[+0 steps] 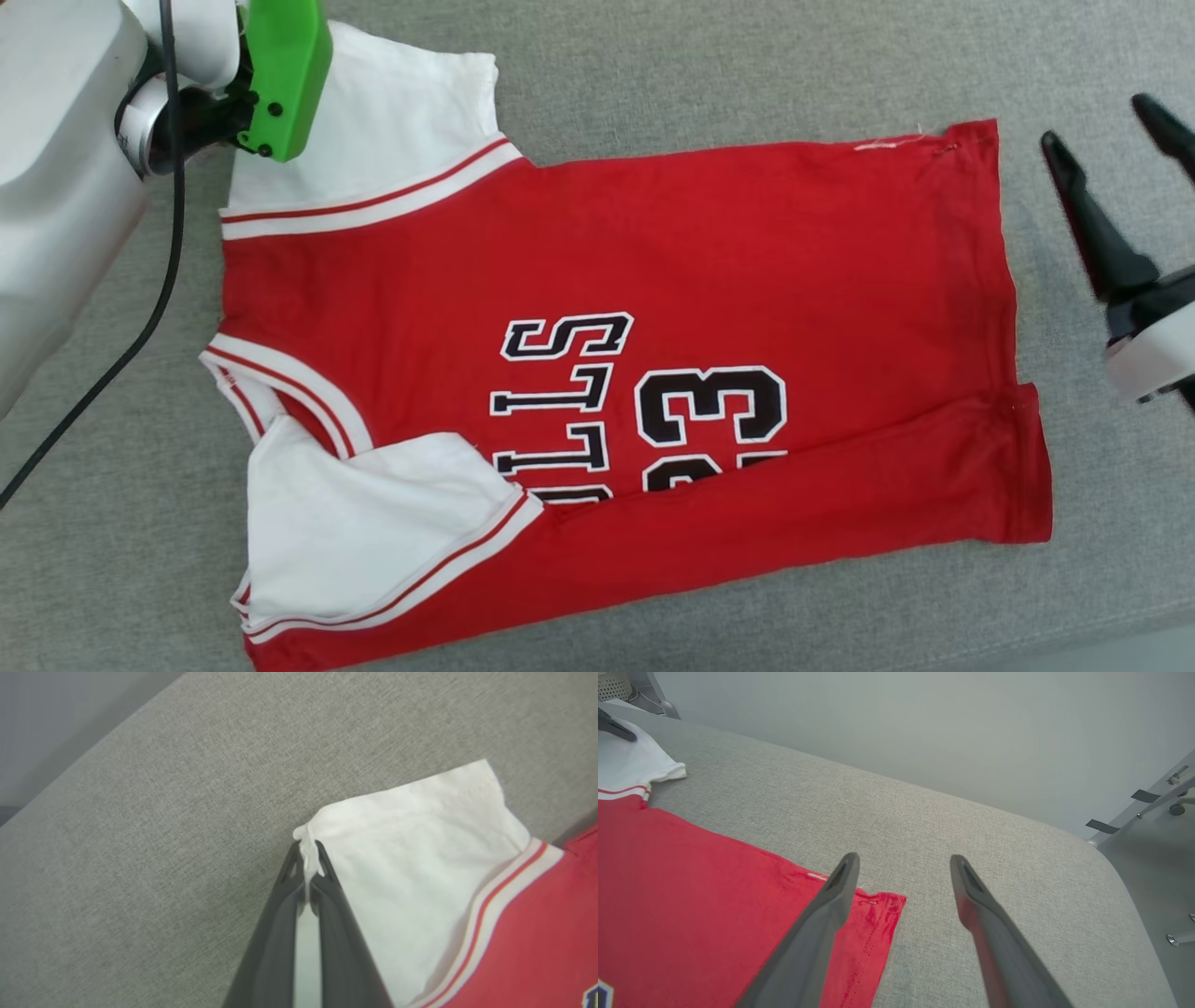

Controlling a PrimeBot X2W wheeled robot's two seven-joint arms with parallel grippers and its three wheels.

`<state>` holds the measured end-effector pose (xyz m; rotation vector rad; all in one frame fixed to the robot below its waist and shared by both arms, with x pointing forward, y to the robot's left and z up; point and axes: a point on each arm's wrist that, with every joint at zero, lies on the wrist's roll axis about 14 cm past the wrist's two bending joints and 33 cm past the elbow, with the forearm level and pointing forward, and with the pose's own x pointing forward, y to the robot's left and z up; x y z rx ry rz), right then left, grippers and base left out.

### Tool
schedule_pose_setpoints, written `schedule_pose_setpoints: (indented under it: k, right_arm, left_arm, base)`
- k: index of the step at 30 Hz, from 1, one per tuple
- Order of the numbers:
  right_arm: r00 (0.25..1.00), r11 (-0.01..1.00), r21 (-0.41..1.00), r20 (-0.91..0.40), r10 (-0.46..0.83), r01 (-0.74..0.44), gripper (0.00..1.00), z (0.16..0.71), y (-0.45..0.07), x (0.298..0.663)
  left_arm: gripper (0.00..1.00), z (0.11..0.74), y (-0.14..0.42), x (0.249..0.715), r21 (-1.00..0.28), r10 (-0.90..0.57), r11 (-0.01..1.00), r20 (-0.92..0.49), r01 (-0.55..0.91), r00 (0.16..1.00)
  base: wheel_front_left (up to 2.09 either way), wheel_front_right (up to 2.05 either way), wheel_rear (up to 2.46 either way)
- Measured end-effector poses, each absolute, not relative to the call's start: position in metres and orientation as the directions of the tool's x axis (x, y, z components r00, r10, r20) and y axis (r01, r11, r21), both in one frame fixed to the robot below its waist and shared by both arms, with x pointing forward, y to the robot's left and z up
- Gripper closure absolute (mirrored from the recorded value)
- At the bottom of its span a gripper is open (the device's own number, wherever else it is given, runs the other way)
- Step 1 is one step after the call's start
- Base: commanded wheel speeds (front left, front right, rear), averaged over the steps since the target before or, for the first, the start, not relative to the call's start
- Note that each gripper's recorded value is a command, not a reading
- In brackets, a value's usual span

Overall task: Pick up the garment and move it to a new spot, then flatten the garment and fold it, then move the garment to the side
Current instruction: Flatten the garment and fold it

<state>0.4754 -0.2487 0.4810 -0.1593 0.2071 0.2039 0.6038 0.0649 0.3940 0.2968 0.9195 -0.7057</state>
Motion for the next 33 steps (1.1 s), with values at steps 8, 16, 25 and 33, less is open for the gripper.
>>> schedule_pose_setpoints:
  k: [8, 16, 25, 33]
  right_arm:
    - [0.921, 0.938, -0.199, -0.328, 0.21, -0.285, 0.0, 0.507, -0.254, 0.494]
    - [0.72, 0.924, -0.126, -0.667, 0.191, -0.362, 0.0, 0.469, -0.258, 0.491]
    - [0.537, 0.928, -0.065, -0.83, 0.154, -0.367, 0.0, 0.409, -0.252, 0.505]
    - [0.435, 0.919, -0.03, -0.886, 0.157, -0.392, 0.0, 0.361, -0.242, 0.494]
  left_arm:
    - [1.0, 0.446, 0.053, 0.593, -0.014, -0.535, 0.696, -0.677, 0.718, 0.506]
    - [1.0, 0.465, 0.062, 0.571, 0.038, -0.568, 0.677, -0.609, 0.735, 0.554]
    - [1.0, 0.46, 0.073, 0.558, 0.045, -0.574, 0.68, -0.589, 0.732, 0.569]
    - [1.0, 0.448, 0.082, 0.558, 0.039, -0.564, 0.689, -0.598, 0.723, 0.57]
  base:
    - [0.0, 0.0, 0.0]
    - [0.0, 0.0, 0.0]
    - [0.0, 0.0, 0.0]
    - [0.0, 0.0, 0.0]
